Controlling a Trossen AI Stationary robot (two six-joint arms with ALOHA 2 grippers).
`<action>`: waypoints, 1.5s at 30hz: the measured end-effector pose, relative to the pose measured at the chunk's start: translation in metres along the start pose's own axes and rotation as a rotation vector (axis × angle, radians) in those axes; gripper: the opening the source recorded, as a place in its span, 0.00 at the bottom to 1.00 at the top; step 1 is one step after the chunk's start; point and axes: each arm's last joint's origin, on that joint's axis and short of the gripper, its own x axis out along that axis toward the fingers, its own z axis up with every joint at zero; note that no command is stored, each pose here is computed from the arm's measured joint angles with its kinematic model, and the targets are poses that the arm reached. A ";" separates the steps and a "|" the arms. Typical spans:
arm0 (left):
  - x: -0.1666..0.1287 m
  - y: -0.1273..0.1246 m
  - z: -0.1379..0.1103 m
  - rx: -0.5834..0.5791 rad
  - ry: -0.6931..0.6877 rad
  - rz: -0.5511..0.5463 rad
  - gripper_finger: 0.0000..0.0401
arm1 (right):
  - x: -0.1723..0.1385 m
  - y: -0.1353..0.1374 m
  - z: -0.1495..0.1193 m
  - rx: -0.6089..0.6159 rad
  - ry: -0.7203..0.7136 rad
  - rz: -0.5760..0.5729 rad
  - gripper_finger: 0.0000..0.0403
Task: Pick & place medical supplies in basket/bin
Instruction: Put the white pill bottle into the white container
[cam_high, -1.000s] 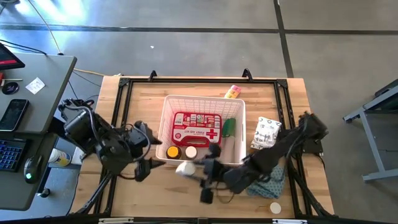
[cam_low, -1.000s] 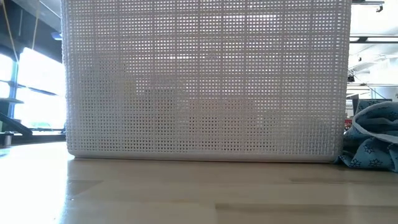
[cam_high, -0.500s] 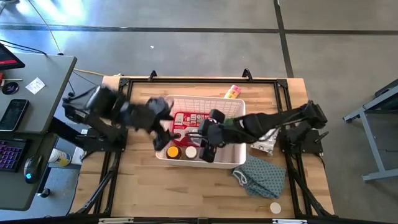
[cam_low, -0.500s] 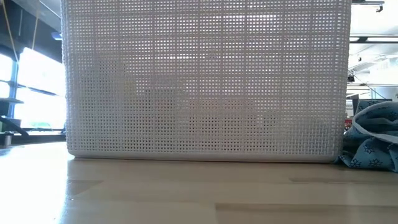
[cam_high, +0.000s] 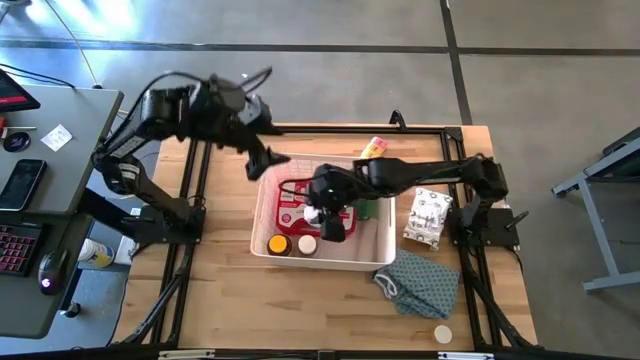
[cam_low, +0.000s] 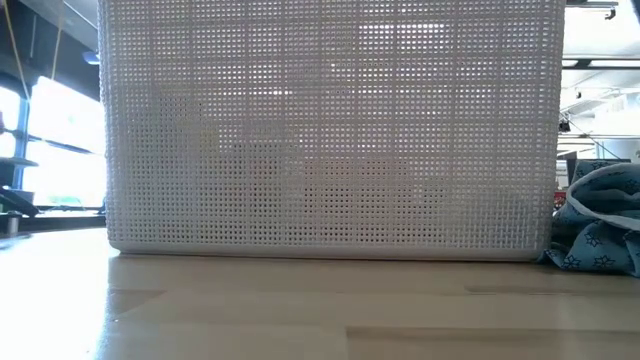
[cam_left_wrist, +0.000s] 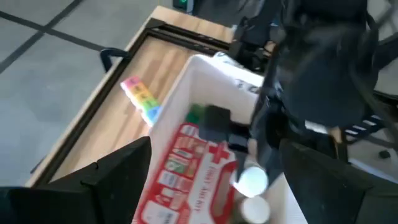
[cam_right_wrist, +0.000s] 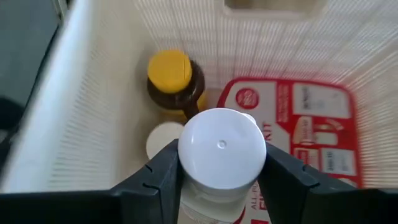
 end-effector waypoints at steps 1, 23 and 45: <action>0.002 0.006 0.000 0.002 0.007 0.002 0.96 | 0.007 -0.004 -0.001 0.002 0.017 0.015 0.41; 0.071 0.058 -0.011 -0.070 0.048 -0.179 0.96 | 0.042 0.007 -0.019 -0.017 0.192 0.219 0.41; 0.073 0.058 -0.022 -0.076 0.167 -0.194 0.96 | 0.102 0.009 -0.064 0.006 0.082 0.131 0.42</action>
